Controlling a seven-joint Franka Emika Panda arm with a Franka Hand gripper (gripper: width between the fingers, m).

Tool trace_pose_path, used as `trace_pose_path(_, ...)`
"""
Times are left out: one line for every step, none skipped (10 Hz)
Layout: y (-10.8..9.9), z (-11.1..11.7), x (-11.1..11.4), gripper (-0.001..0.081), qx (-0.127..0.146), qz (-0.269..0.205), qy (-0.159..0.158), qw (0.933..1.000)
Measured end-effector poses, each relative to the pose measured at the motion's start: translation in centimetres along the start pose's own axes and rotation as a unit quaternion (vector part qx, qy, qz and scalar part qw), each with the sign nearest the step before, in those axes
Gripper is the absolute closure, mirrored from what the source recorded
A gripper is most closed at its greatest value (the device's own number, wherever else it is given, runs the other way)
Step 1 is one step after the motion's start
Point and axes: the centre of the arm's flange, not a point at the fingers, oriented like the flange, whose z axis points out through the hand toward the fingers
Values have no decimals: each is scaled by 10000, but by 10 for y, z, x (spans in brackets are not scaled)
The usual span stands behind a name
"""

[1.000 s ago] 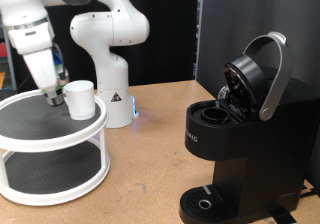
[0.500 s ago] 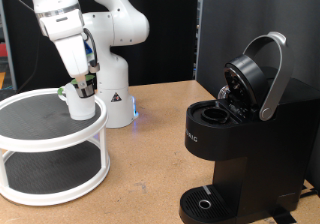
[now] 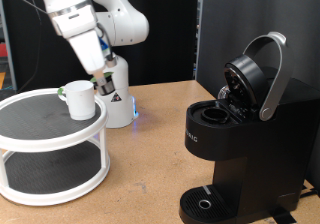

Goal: Make a cup of coffee with the keurig machine

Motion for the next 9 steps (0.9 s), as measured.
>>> trace_pose_path(-4, -3, 15, 324, 54, 61, 174, 9998)
trace_pose_path(-7, -8, 29, 324, 82, 89, 326, 9994)
trace_pose_path(-9, -13, 43, 324, 114, 105, 461, 9988)
trace_pose_path(-10, -19, 56, 324, 138, 121, 571, 9982)
trace_pose_path(-9, -20, 64, 324, 168, 146, 577, 9981)
trace_pose_path(-9, -19, 63, 324, 172, 154, 569, 9981)
trace_pose_path(-9, -18, 63, 324, 160, 172, 577, 9981)
trace_pose_path(-11, -17, 70, 324, 144, 309, 652, 9973)
trace_pose_path(-13, -16, 82, 324, 109, 490, 760, 9958)
